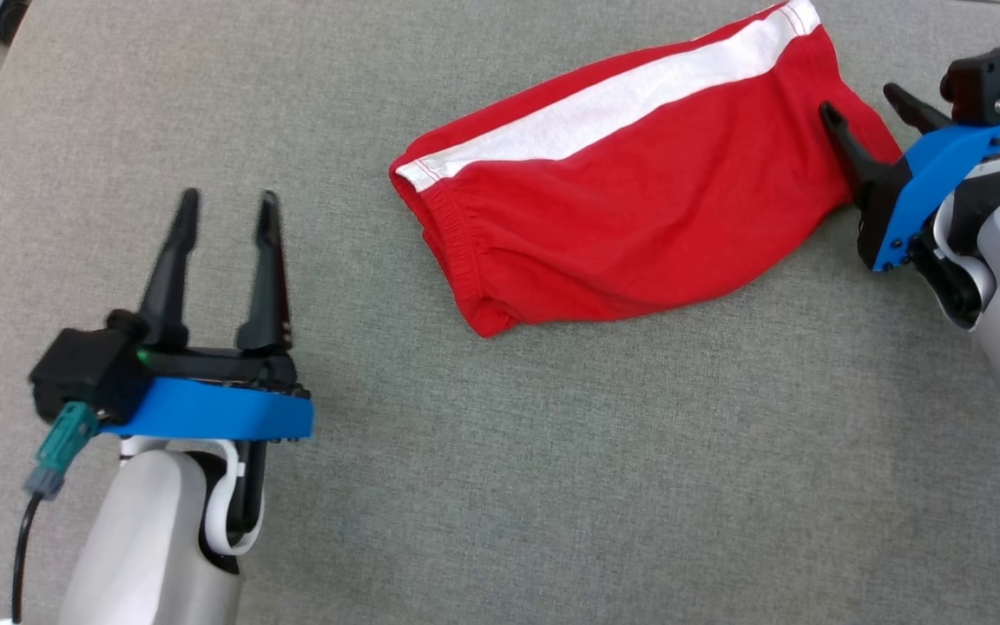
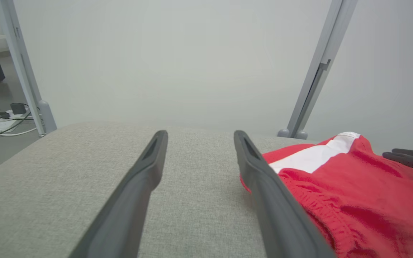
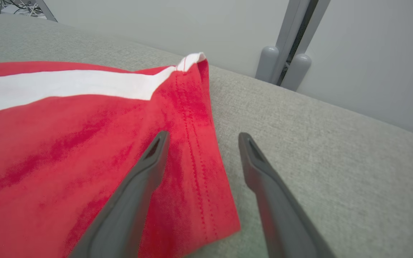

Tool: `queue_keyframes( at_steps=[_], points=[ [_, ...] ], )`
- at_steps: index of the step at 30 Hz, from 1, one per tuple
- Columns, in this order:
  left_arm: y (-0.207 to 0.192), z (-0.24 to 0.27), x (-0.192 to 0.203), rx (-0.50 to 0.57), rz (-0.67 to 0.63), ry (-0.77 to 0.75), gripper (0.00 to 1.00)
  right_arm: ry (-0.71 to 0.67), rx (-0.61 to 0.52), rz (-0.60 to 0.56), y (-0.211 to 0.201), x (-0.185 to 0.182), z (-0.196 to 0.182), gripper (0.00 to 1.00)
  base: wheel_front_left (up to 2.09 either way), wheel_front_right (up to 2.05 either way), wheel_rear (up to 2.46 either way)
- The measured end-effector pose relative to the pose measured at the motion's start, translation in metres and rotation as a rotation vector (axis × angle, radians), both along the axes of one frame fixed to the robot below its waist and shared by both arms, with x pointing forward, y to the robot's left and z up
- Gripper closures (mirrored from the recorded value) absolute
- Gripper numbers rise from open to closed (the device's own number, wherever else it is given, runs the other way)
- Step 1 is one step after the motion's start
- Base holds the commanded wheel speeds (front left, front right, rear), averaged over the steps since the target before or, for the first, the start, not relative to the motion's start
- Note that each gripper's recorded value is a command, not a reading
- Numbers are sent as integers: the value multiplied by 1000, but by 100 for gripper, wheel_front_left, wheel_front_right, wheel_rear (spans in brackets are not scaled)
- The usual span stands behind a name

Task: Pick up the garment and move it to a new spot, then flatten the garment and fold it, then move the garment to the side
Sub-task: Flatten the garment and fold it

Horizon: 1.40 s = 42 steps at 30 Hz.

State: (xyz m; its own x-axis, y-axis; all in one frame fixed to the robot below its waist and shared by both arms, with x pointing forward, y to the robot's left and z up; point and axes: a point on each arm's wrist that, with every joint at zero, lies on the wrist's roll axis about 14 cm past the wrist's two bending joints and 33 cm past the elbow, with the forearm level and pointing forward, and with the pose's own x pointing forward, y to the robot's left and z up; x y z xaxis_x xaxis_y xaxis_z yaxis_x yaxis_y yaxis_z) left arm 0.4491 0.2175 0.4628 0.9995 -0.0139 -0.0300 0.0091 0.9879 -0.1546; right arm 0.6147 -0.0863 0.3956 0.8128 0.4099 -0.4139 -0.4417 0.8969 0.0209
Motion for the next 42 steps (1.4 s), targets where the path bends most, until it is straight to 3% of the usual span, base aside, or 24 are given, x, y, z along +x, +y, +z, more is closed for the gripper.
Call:
queue_keyframes(
  at_steps=[6, 13, 14, 15, 17, 27, 42],
  points=[
    [26, 14, -9, 27, 118, -48, 0, 73, -15, -23, -7, -12, -18, 0, 0, 0, 0],
    [35, 18, -15, 43, 157, -63, 0, 136, -9, -26, -3, -20, -30, 0, 0, 0, 0],
    [36, 18, -15, 43, 161, -63, 0, 143, -6, -28, -2, -21, -30, 8, 0, 0, 0],
    [36, 18, -16, 44, 161, -63, 0, 152, 0, -28, -1, -21, -31, 51, 0, 0, 0],
    [35, 18, -16, 44, 164, -64, 0, 168, 12, -24, 2, -24, -31, 100, 0, 0, 0],
    [34, 21, -23, 49, 163, -69, 0, 157, 148, -79, 2, -46, -17, 100, 0, 0, 0],
    [1, 30, -29, 31, 75, -93, 0, 82, 329, -254, -54, -116, 3, 100, 0, 0, 0]
  ],
)
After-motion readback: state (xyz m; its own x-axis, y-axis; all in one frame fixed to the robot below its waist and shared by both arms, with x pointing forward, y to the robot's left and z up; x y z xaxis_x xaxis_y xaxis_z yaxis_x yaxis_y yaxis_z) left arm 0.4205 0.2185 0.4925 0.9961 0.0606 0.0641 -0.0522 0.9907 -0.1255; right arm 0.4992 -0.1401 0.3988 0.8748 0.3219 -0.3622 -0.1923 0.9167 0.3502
